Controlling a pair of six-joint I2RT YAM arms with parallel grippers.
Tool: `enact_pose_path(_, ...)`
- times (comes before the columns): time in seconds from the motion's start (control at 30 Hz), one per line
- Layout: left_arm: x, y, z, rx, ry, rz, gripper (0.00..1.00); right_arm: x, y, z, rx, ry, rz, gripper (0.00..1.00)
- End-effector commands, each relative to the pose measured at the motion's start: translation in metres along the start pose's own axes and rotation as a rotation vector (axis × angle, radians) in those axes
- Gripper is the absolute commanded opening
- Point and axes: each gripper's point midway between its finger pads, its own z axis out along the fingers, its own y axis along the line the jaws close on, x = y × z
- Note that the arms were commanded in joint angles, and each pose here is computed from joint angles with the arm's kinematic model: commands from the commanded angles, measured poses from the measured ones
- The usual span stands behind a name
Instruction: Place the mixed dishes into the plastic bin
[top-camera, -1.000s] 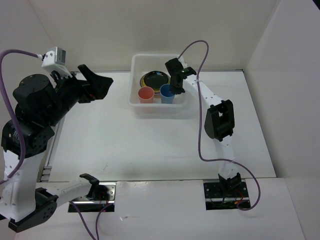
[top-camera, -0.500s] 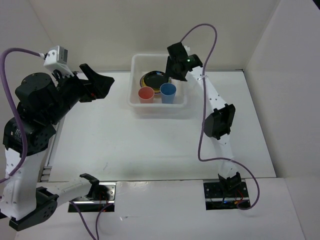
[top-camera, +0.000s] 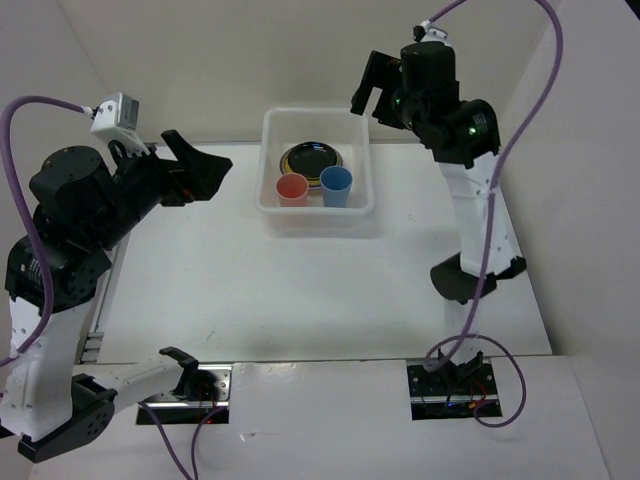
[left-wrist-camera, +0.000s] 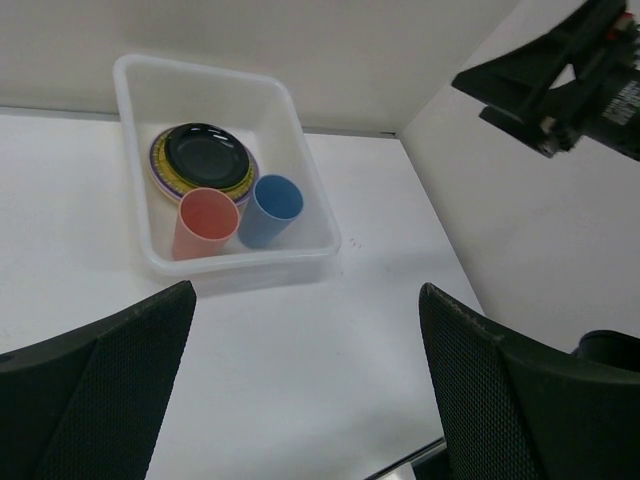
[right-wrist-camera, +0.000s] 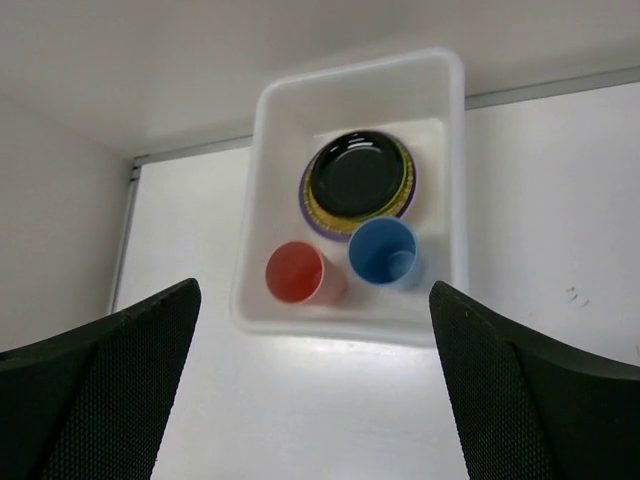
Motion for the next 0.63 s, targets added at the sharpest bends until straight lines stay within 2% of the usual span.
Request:
enact_pose_path(0.0,-0.007,-0.012,-0.013,0.064,-0.026,0.008,0.98,-0.001,0.001,-0.054,-0.043,0.018,0.007,1.0)
enact_pose_path(0.13,-0.002,-0.011,-0.012,0.082,-0.036,0.008,0.98,0.035,-0.007,-0.086,-0.025,0.101,-0.019,1.0)
enact_pose_path(0.17,0.0,-0.012,-0.014,0.092,-0.036,0.009,0.98,0.058,-0.02,-0.093,-0.004,0.15,-0.034,1.0)
enact_pose_path(0.2,0.006,-0.009,-0.007,0.085,-0.023,0.008,0.98,0.062,-0.014,-0.092,-0.052,0.137,-0.018,1.0)
enact_pose_path(0.23,0.009,-0.008,-0.008,0.083,-0.019,0.008,0.98,0.107,-0.028,-0.077,-0.031,0.232,-0.067,1.0)
enact_pose_path(0.27,0.013,-0.006,-0.006,0.077,-0.008,0.008,0.98,0.105,-0.024,-0.102,-0.137,0.205,-0.044,1.0)
enact_pose_path(0.3,0.015,-0.004,-0.008,0.077,-0.006,0.008,0.98,0.103,-0.014,-0.103,-0.213,0.154,-0.017,1.0)
enact_pose_path(0.33,0.021,-0.001,-0.004,0.068,0.01,0.017,0.98,0.141,-0.026,-0.095,-0.211,0.221,-0.024,1.0)
enact_pose_path(0.37,0.02,-0.002,-0.008,0.072,0.002,0.017,0.98,0.136,-0.028,-0.113,-0.28,0.19,0.018,1.0)
enact_pose_path(0.4,0.024,0.001,-0.005,0.066,0.014,0.017,0.98,0.153,-0.033,-0.105,-0.3,0.201,0.035,1.0)
enact_pose_path(0.47,0.026,0.002,-0.008,0.066,0.014,0.017,0.98,0.166,-0.03,-0.116,-0.387,0.218,0.046,1.0)
enact_pose_path(0.6,0.039,0.006,-0.008,0.068,0.031,0.008,0.98,0.207,-0.052,-0.094,-0.309,0.303,0.034,1.0)
